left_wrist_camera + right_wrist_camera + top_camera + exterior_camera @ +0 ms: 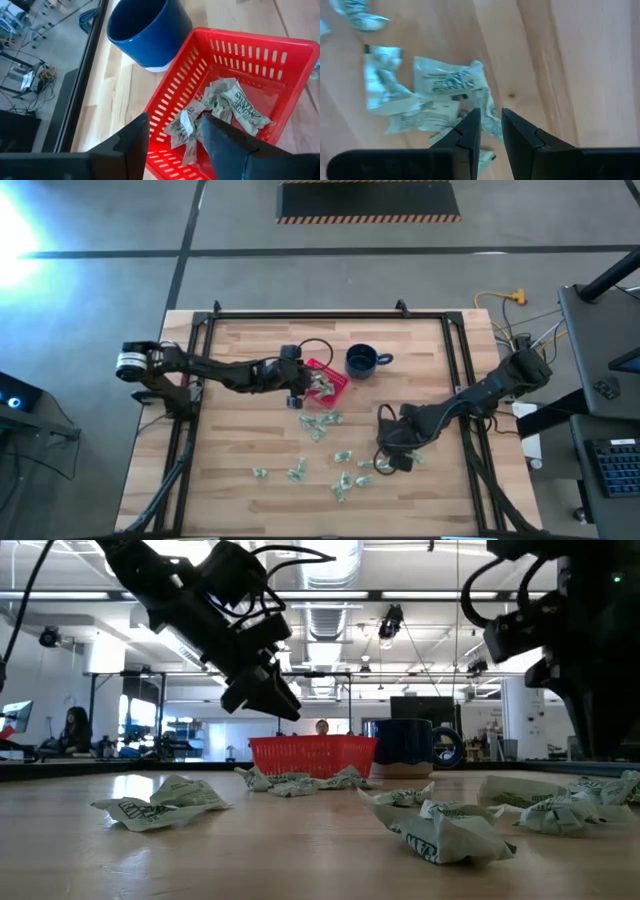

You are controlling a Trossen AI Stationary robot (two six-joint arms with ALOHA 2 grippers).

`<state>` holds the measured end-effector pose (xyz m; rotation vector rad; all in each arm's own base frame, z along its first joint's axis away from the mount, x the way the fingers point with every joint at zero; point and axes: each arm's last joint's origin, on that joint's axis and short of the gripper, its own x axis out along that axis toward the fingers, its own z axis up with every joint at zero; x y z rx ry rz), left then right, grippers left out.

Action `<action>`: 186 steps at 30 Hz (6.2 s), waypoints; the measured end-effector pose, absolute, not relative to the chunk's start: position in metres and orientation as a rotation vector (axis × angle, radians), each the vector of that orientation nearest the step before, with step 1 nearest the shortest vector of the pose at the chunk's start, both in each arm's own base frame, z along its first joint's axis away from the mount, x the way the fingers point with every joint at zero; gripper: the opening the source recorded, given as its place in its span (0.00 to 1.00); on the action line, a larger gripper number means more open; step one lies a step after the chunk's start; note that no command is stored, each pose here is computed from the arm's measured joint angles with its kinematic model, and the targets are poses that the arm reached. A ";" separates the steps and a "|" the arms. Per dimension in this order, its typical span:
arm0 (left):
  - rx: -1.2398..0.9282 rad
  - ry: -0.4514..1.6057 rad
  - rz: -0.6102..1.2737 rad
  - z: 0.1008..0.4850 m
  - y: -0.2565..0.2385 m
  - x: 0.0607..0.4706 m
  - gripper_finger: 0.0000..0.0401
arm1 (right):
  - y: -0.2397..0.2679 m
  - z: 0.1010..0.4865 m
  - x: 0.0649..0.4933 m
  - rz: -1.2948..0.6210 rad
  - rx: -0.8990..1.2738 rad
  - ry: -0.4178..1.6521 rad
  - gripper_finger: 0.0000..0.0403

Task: Pick and place items into bin
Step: Put the stevia packet into the bin

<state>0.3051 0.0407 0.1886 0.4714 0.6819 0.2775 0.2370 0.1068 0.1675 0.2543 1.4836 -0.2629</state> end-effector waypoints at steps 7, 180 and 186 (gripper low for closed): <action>0.444 0.649 0.286 0.196 0.039 0.303 0.41 | 0.110 0.160 0.238 -0.233 0.276 1.436 0.22; 0.465 0.608 0.413 0.182 0.019 0.291 0.03 | 0.061 0.157 0.308 -0.229 0.111 0.851 0.36; 0.434 0.624 0.428 0.175 0.023 0.298 0.04 | 0.061 0.153 0.312 -0.244 0.103 0.832 0.38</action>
